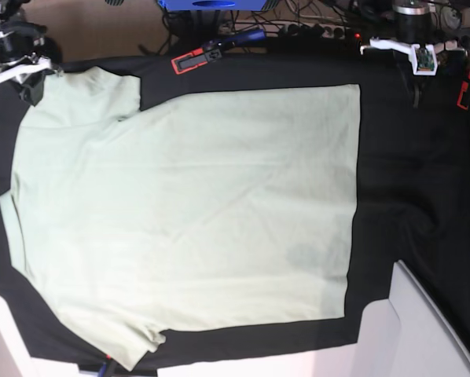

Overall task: Fold the T-shirt properly
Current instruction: 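Move both grippers down to the shirt's shoulder corners by the collar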

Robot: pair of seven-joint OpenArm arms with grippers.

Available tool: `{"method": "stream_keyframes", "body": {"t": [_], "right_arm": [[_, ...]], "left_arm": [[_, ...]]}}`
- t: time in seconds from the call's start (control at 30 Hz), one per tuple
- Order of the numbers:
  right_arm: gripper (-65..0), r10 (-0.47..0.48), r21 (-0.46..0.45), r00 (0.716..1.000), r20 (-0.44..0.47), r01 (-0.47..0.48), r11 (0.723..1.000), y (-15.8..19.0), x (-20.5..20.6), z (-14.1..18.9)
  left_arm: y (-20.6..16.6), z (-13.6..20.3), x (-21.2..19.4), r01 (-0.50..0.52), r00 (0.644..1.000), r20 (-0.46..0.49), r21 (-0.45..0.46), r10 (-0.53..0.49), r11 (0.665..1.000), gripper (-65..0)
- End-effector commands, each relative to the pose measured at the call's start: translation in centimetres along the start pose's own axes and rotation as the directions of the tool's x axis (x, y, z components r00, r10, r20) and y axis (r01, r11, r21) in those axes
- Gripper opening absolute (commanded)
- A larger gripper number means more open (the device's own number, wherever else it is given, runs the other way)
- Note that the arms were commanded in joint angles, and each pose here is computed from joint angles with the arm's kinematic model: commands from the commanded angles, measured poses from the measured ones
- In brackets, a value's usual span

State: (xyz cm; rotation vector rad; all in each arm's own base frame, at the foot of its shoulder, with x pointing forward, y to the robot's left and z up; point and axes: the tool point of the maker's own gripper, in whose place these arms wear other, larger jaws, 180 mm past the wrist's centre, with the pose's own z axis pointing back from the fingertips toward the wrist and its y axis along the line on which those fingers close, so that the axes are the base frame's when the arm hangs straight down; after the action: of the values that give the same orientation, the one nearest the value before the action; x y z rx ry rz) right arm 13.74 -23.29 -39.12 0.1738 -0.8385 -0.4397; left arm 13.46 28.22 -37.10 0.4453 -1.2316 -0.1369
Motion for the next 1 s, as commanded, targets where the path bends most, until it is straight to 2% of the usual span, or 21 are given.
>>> {"method": "stream_keyframes", "body": {"t": [0.0,0.1,0.17,0.2,0.23,0.3,0.37,0.47,0.7,0.97], "right_arm": [[-63.3,-0.018,0.058,0.999,0.038,0.015,0.998,1.0,1.4,-0.1],[-63.3,-0.105,0.125,0.995,0.002,0.104,0.987,0.8,1.2,-1.1],[-62.5,-0.175,0.134,0.984,-0.025,0.177,0.975,-0.4,0.5,-1.6],[-60.2,-0.205,0.138,0.978,-0.033,0.207,0.968,-0.9,0.2,-1.9],[-57.0,-0.229,0.135,0.973,-0.037,0.231,0.963,-1.5,0.0,-2.0],[-46.3,-0.255,0.137,0.966,-0.036,0.258,0.956,-2.6,-0.3,-2.0],[-34.7,-0.242,0.142,0.969,-0.04,0.246,0.959,-3.1,-0.5,-1.8],[-22.5,-0.245,0.14,0.969,-0.032,0.247,0.959,-3.9,-0.6,-1.5],[-21.3,-0.328,0.104,0.94,-0.091,0.336,0.936,-5.2,-3.6,-2.6],[-21.6,-0.364,0.071,0.921,-0.137,0.375,0.924,-6.9,-5.1,-3.2]], "left_arm": [[0.4,0.1,0.5,0.007,1.0,0.022,0.006,-0.007,1.0,-65.0],[0.2,-0.2,-0.3,-0.002,1.0,0.005,0.005,0.002,1.0,-65.0],[-0.2,-0.1,-0.8,-0.022,1.0,-0.01,-0.026,0.021,0.999,-65.0],[-0.7,-0.1,-1.1,-0.044,0.999,-0.016,-0.047,0.044,0.998,-65.0],[-0.9,-0.1,-1.3,-0.08,0.997,-0.022,-0.057,0.079,0.995,-65.0],[-0.4,-0.1,-1.8,-0.166,0.986,-0.03,-0.032,0.165,0.986,-65.0],[0.6,-0.3,-2.5,-0.211,0.976,-0.055,-0.007,0.211,0.977,-65.0],[1.3,-1.0,-3.1,-0.25,0.964,-0.086,0.013,0.25,0.968,-65.0],[1.5,-1.2,-3.0,-0.24,0.967,-0.087,0.01,0.24,0.971,-65.0],[1.5,-1.2,-3.1,-0.24,0.966,-0.09,0.01,0.24,0.971,-65.0]]}}
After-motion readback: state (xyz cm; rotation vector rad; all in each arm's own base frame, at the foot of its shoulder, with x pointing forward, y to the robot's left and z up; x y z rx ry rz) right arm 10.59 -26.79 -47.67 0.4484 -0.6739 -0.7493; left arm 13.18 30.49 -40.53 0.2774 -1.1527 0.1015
